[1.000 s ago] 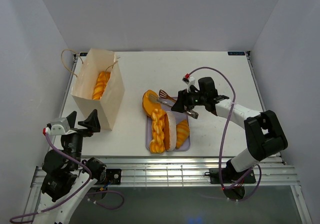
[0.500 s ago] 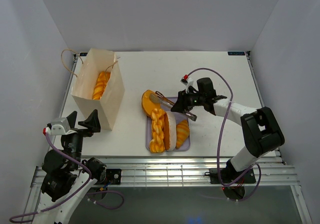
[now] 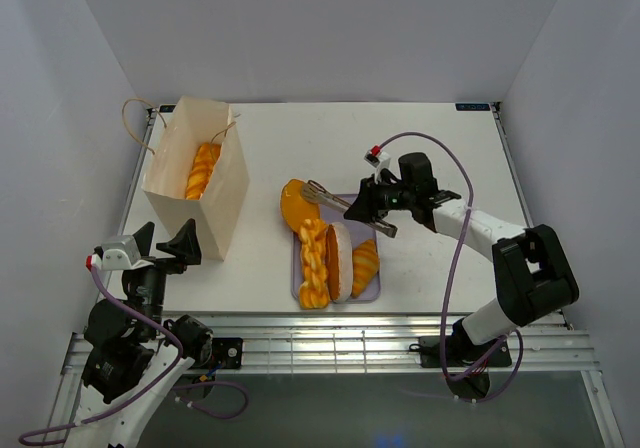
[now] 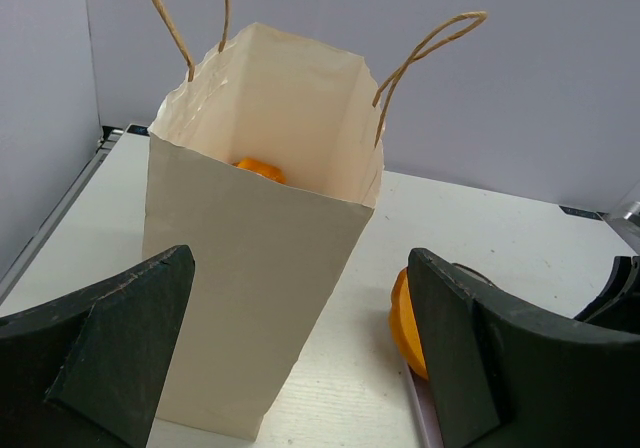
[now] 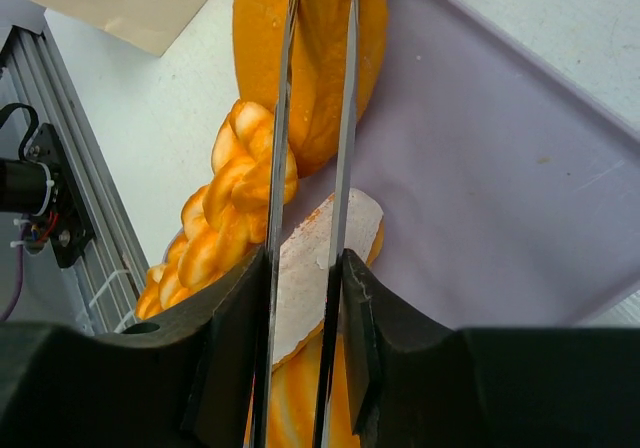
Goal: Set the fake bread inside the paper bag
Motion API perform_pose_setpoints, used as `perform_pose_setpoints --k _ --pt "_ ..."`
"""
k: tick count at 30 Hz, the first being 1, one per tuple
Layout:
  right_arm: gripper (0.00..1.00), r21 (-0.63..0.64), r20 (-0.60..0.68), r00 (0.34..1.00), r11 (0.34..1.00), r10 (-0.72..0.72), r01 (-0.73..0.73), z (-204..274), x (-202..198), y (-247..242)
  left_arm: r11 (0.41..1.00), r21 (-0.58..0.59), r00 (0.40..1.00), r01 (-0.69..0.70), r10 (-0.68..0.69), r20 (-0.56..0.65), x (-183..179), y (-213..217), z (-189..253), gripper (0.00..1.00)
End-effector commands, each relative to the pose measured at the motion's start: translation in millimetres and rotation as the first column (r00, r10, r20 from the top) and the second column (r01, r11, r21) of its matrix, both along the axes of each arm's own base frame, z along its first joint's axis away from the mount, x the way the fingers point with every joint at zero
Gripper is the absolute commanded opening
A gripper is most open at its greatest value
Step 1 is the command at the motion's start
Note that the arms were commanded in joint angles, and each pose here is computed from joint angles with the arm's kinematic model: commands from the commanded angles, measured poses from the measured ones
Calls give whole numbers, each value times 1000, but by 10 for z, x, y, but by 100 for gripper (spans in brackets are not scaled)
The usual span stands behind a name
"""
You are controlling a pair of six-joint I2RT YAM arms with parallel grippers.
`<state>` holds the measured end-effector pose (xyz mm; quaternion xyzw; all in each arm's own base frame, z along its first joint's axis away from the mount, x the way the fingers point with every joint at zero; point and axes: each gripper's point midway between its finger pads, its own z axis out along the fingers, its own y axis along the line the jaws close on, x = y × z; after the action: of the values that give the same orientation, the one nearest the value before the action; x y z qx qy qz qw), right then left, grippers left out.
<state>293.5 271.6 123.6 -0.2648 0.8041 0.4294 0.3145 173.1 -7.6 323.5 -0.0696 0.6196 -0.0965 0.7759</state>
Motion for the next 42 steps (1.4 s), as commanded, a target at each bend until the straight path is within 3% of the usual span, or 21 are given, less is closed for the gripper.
perform_pose_setpoints --k 1,18,32,42 --pt "29 35 95 995 999 -11 8 315 55 2 1000 0 1000 18 -18 22 -22 -20 30 98" --pt "24 16 161 983 997 -83 81 532 80 -120 1000 -2 999 22 -22 31 -40 -17 39 98" --pt "24 74 272 947 985 -173 159 1045 166 -199 1000 -3 999 25 -25 34 -46 -19 43 98" --pt "23 179 344 930 981 -130 71 1764 1 -119 1000 3 999 29 -29 29 -35 -33 36 98"
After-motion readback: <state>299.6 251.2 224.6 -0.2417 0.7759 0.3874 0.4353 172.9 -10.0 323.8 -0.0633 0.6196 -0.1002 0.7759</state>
